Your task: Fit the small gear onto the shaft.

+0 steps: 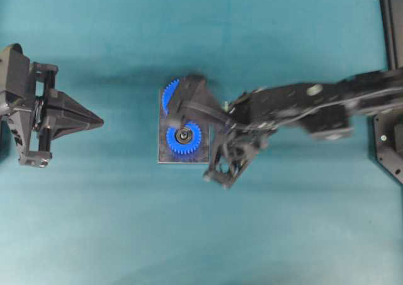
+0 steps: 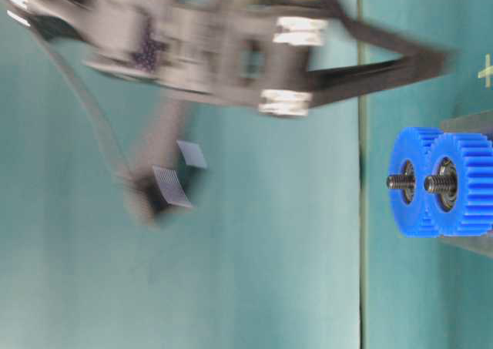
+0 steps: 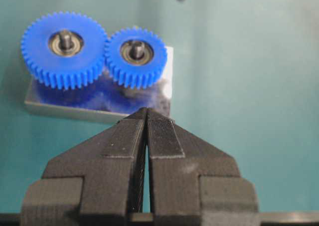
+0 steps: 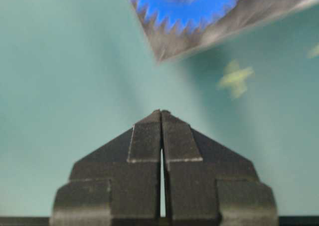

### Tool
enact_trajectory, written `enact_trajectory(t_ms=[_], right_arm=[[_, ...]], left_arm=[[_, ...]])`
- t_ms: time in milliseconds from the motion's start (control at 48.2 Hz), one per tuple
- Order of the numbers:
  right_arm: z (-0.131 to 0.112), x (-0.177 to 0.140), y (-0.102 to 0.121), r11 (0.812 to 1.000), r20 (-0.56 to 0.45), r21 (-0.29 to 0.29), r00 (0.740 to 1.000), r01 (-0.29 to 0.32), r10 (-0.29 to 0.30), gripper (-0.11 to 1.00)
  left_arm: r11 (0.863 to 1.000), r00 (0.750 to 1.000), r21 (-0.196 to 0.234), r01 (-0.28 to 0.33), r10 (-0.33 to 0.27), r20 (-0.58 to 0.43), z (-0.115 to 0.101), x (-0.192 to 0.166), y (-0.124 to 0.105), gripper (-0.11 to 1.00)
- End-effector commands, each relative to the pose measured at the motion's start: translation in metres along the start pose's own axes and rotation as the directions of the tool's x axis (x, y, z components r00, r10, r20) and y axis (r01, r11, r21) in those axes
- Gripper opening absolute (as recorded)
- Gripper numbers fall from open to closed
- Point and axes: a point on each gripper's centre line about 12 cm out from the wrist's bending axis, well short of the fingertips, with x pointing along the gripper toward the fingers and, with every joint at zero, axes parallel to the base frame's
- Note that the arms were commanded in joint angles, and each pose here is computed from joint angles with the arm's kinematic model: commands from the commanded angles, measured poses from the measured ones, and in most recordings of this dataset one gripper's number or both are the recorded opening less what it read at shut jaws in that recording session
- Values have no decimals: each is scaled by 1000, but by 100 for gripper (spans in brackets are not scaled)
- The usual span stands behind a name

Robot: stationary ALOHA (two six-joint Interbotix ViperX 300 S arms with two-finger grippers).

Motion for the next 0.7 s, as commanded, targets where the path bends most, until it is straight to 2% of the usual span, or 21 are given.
enact_trajectory(t_ms=[0,124,311,560,684], right_arm=[[8,-30,-6,1000,135,-20,991,-12,14,-1],[3,-43,-20,999,241,-49,970,-7,18,-1],[-16,-47,-32,998,310,-67,950,-22,41,-1],[-35,-56,-44,992,453,-100,884,-75,113,-1],[-49,-54,-50,985,500,-163,855,-63,138,-1]], left_arm=[[1000,999,2,6,-6,39,13,0,-2,0],[1000,999,12,6,-6,39,13,0,-2,0],[999,999,35,4,-5,35,11,0,-2,0],[998,999,57,4,-6,38,12,-1,-2,0],[998,999,61,4,-7,42,13,-1,-2,0]])
